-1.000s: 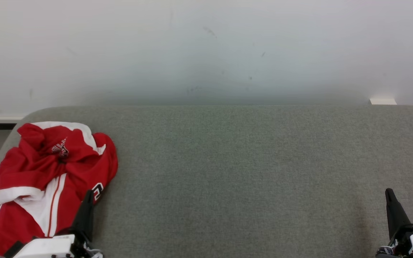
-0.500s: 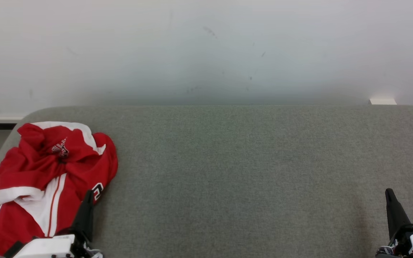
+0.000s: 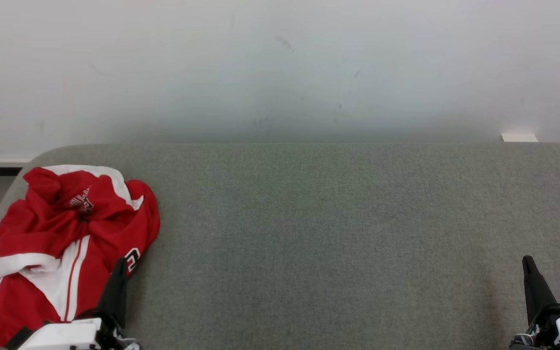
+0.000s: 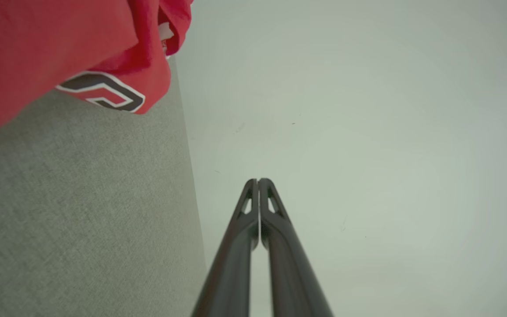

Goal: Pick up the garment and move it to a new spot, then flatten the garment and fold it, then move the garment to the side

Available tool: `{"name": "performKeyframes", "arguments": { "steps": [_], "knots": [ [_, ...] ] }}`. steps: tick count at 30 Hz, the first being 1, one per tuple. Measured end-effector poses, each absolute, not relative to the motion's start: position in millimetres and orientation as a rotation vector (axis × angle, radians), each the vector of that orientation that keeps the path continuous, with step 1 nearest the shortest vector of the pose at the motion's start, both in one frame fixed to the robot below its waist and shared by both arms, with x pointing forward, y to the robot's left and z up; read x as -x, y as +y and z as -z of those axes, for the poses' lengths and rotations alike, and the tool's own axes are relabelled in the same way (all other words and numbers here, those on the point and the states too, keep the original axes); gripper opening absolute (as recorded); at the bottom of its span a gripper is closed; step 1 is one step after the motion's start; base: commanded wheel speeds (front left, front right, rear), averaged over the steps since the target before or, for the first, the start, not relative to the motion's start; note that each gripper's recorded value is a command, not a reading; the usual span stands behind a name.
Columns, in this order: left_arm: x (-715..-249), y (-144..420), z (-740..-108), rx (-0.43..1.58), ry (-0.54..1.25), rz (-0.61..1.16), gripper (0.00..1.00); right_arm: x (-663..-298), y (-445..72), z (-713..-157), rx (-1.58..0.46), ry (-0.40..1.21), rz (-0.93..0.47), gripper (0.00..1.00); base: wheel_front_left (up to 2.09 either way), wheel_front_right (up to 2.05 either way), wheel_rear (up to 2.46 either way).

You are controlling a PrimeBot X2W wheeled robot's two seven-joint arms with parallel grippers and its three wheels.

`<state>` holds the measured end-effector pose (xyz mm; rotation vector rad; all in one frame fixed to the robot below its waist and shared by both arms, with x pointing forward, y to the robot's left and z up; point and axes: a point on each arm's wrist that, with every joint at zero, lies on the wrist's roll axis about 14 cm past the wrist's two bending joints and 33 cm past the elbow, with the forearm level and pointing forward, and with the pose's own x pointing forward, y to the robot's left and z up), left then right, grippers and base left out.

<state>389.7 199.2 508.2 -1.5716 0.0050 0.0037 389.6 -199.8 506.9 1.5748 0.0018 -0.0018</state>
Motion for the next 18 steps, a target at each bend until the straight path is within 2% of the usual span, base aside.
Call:
{"name": "performKeyframes", "arguments": {
  "steps": [11, 12, 13, 14, 15, 18],
  "knots": [
    [-389.8, 199.2, -508.2, 1.572, 0.005, -0.004, 0.00, -389.6, -199.8, -506.9, -1.575, 0.002, 0.002, 0.00, 0.00, 0.00, 0.00],
    [-389.8, 199.2, -508.2, 1.572, 0.005, -0.004, 1.00, -389.6, -199.8, -506.8, -1.575, 0.002, 0.002, 1.00, 0.00, 0.00, 0.00],
    [-389.0, 198.9, -505.6, 1.574, 0.010, -0.011, 0.00, -388.8, -199.5, -504.4, -1.576, 0.007, 0.008, 0.00, 0.00, 0.00, 0.00],
    [-384.3, 197.6, -494.0, 1.580, 0.038, -0.039, 0.00, -384.2, -197.8, -493.7, -1.583, 0.032, 0.032, 0.00, 0.00, 0.00, 0.00],
    [-384.3, 197.6, -494.0, 1.580, 0.038, -0.039, 1.00, -384.2, -197.8, -493.7, -1.583, 0.032, 0.032, 1.00, 0.00, 0.00, 0.00],
    [-378.8, 196.8, -482.5, 1.585, 0.060, -0.071, 1.00, -378.3, -193.8, -482.2, -1.591, 0.061, 0.055, 1.00, 0.00, 0.00, 0.00]
  ]
}}
